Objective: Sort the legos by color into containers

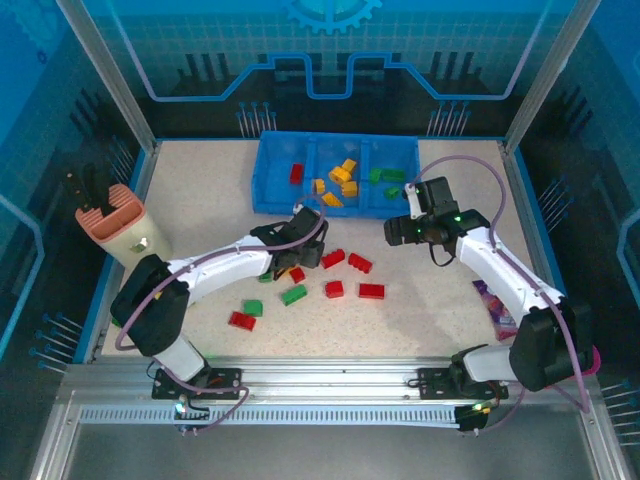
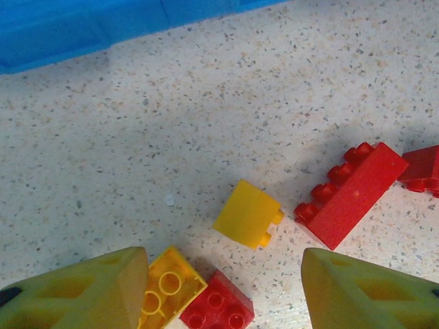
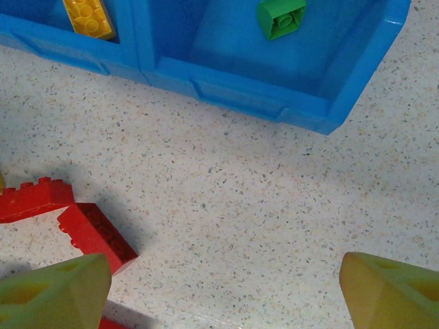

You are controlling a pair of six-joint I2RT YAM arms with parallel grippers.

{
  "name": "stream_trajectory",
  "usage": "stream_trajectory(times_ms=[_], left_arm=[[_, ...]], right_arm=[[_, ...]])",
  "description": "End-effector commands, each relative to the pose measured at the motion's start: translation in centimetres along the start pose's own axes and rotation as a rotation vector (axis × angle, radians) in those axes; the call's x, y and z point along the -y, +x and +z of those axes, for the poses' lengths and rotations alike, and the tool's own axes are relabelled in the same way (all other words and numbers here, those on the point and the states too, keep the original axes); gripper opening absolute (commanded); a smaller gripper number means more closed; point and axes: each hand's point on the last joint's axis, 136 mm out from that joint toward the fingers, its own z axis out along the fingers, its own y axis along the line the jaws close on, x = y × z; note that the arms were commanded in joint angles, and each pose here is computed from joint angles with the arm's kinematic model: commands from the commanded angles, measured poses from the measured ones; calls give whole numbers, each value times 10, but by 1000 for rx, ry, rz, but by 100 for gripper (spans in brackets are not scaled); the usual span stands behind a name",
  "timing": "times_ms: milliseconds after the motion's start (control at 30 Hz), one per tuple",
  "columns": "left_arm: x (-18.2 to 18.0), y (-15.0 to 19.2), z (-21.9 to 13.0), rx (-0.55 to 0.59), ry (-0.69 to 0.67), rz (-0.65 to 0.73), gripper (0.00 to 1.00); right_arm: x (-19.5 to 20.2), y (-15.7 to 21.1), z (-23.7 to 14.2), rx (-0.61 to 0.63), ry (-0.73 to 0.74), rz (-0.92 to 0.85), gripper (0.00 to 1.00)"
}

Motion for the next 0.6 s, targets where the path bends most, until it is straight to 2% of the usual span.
stream_trajectory(times_ms=[0, 267, 567], left_arm=[[3, 7, 13, -42, 26, 26, 62], [-2, 16, 34, -97, 64, 14, 62], [11, 24, 50, -138, 119, 57, 62]], right_arm=[[-4, 2, 0, -10, -12, -9, 88], [-3, 6, 8, -31, -4, -4, 88], [-3, 3, 15, -47, -3, -7, 88]])
